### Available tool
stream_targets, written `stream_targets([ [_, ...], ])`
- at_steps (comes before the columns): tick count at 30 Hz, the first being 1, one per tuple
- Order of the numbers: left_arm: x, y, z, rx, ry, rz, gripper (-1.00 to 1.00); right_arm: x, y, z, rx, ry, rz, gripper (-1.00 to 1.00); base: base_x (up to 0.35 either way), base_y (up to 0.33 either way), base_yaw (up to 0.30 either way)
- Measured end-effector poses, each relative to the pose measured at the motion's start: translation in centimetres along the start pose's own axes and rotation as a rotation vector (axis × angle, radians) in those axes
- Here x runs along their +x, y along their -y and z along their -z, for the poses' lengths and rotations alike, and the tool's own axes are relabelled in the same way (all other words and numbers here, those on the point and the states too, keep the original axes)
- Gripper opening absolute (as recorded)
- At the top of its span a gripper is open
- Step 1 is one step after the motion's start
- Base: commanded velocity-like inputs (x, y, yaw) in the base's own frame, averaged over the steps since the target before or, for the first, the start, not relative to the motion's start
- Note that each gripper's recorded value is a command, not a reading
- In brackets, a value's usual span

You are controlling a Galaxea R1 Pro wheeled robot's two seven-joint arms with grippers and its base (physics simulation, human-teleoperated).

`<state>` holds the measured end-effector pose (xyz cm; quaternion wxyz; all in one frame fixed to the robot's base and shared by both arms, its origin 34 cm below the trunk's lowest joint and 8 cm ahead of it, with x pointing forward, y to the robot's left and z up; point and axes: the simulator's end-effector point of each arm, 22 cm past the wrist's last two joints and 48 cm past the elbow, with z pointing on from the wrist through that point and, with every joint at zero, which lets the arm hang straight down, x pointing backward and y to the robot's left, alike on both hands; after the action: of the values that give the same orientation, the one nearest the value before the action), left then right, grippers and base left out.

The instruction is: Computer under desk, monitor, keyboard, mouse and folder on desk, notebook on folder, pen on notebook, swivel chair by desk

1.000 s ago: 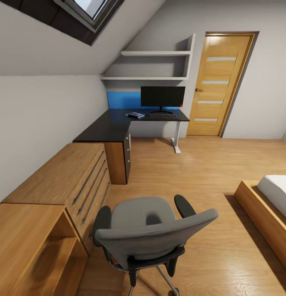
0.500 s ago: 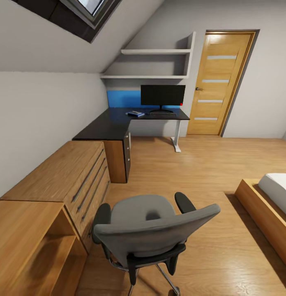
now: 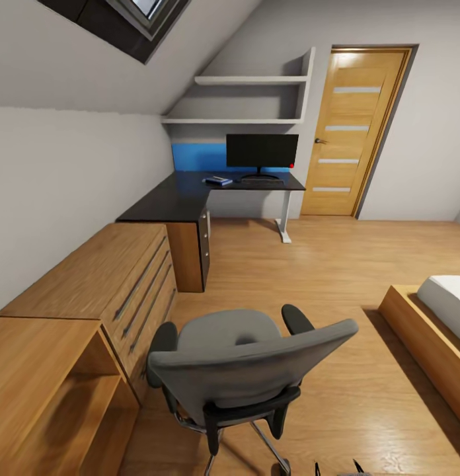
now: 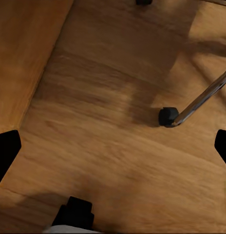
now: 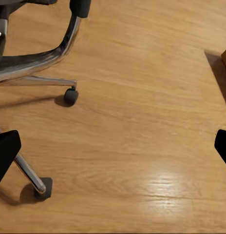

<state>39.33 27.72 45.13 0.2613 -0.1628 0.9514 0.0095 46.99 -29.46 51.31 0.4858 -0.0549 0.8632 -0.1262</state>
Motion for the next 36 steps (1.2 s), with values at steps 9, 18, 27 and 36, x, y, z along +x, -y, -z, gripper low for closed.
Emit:
stream_targets([
  [9,3.4,0.3,-1.3,0.013,-0.062,-0.031,1.0,3.4,0.7,-0.5,0.018,-0.07,-0.088,1.0,0.0,0.0,0.0],
  [18,-4.4,1.6,-4.1,0.024,0.072,-0.035,1.0,0.9,4.7,-7.7,0.055,-0.112,-0.077,1.0,0.0,0.0,0.0],
  [27,-8.4,2.8,-5.6,0.035,0.072,-0.032,1.0,-0.7,4.4,-11.7,0.038,-0.147,-0.111,1.0,0.0,0.0,0.0],
  [36,-7.8,2.8,-6.9,0.04,0.05,-0.033,1.0,-0.9,4.7,-13.6,0.039,-0.128,-0.12,1.0,0.0,0.0,0.0],
])
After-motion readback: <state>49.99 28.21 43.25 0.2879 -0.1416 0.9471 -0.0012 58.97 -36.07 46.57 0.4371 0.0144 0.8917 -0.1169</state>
